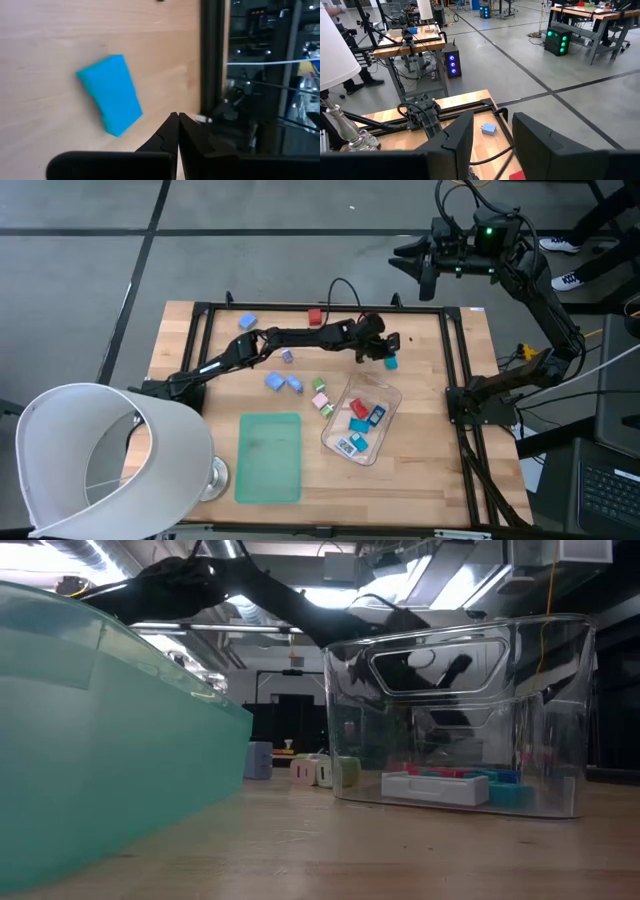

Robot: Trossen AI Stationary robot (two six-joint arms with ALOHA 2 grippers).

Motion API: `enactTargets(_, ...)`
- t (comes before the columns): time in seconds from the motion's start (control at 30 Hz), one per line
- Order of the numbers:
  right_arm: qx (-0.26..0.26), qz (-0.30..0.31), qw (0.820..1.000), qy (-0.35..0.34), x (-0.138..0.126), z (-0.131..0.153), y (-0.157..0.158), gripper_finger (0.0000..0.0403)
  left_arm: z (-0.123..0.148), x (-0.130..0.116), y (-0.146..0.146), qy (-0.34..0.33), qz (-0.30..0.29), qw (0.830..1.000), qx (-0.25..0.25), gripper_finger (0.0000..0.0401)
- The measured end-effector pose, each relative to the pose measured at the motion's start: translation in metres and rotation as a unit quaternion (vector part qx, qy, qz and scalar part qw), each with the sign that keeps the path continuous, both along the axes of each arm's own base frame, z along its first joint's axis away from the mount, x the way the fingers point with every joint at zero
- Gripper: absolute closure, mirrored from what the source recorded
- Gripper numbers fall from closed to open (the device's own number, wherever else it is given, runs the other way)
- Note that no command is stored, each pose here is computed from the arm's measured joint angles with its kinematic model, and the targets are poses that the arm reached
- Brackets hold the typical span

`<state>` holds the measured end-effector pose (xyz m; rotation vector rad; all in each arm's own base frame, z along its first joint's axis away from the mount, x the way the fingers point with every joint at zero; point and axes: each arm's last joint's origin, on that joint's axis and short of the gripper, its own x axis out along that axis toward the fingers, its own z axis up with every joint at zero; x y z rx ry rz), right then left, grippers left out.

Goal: Pick & Place Office items
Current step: Put the light blue digital clock into the transparent bin

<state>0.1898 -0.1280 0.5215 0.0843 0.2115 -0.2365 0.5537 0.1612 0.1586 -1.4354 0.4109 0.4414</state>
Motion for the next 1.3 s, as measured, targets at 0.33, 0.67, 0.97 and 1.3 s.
enactTargets(0.33,0.029,-0.072,0.997,0.03,-0.004,-0.006,-0.004,0.0266,0.051,-0.007,-0.005,-0.037,-0.046,0.994,0.097,0.04)
enactTargets(0.67,0.037,-0.155,0.983,0.094,-0.024,-0.014,0.001,0.0266,0.207,-0.07,-0.003,-0.073,-0.055,0.916,0.391,0.0399)
enactTargets(0.97,0.096,-0.182,0.975,0.087,-0.03,-0.015,0.006,0.0266,0.313,-0.186,-0.003,0.013,-0.066,0.846,0.529,0.0399)
enactTargets(1.3,0.177,-0.238,0.917,0.268,0.024,-0.094,-0.005,0.0266,0.361,-0.296,-0.027,0.092,-0.113,0.812,0.565,0.0358)
